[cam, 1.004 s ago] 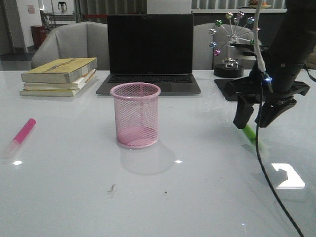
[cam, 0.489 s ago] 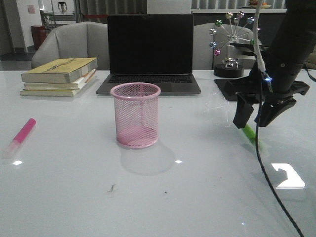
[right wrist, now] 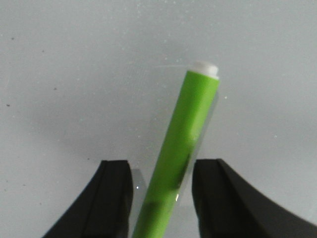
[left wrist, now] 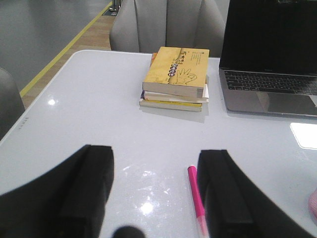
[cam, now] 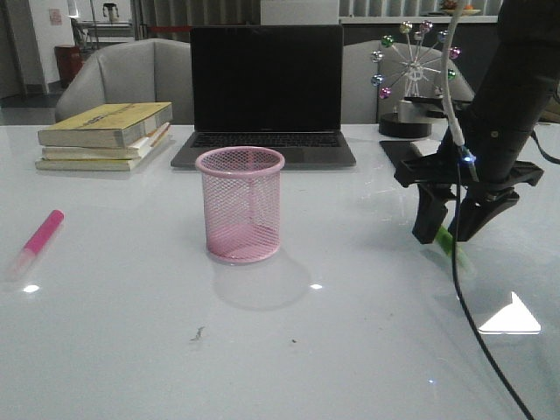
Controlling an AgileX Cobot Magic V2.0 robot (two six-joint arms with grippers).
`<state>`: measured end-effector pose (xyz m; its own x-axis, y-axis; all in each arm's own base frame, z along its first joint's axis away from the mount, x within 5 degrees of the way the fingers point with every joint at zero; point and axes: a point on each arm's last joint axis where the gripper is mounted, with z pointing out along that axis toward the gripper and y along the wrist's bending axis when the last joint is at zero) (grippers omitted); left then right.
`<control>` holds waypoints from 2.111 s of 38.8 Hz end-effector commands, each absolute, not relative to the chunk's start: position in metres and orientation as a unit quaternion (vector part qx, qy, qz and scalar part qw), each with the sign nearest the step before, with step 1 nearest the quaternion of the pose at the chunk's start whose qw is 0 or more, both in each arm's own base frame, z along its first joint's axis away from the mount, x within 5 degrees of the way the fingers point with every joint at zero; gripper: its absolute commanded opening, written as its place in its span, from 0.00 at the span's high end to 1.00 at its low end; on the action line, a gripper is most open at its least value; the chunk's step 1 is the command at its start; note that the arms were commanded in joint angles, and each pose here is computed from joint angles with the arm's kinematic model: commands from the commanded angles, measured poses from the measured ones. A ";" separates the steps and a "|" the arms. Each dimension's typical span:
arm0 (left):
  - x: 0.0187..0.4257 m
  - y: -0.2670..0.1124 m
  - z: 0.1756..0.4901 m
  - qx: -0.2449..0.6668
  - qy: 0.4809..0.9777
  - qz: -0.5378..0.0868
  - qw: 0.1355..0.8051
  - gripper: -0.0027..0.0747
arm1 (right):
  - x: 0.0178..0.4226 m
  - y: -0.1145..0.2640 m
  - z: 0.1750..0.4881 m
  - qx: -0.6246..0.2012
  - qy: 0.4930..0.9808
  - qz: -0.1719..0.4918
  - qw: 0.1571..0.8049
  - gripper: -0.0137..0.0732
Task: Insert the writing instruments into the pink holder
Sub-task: 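Close the right gripper on the lime-green marker's body, then lift the green marker upright and carry it above the pink holder, then lower the green marker into the holder and open the right gripper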
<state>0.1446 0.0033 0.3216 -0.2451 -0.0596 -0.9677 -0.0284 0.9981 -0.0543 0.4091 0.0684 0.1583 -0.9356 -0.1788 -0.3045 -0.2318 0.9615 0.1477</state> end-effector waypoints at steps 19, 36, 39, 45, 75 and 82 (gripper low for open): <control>0.147 0.003 0.338 -0.031 0.757 -0.017 0.652 0.39 | 0.421 0.071 0.182 -0.088 0.969 0.107 0.206 0.77; 0.147 0.003 0.338 -0.031 0.757 -0.017 0.652 0.39 | 0.395 0.112 0.322 -0.115 0.872 0.133 0.458 0.78; 0.147 0.003 0.338 -0.031 0.757 -0.017 0.652 0.39 | 0.385 0.123 0.344 -0.124 0.845 0.141 0.500 0.78; 0.147 0.003 0.338 -0.031 0.757 -0.017 0.652 0.39 | 0.361 0.153 0.363 -0.145 0.802 0.163 0.556 0.78; 0.147 0.003 0.339 -0.031 0.756 -0.017 0.653 0.39 | 0.352 0.236 0.259 -0.162 0.738 0.167 0.634 0.78; 0.147 0.003 0.339 -0.031 0.756 -0.017 0.653 0.39 | 0.353 0.237 0.254 -0.163 0.740 0.165 0.631 0.78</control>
<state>0.1446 0.0033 0.3214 -0.2475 -0.0596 -0.9671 -0.0283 0.9981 -0.0543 0.3521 0.2390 0.2152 -0.3000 -0.1089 -0.9477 -0.4615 0.8860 0.0442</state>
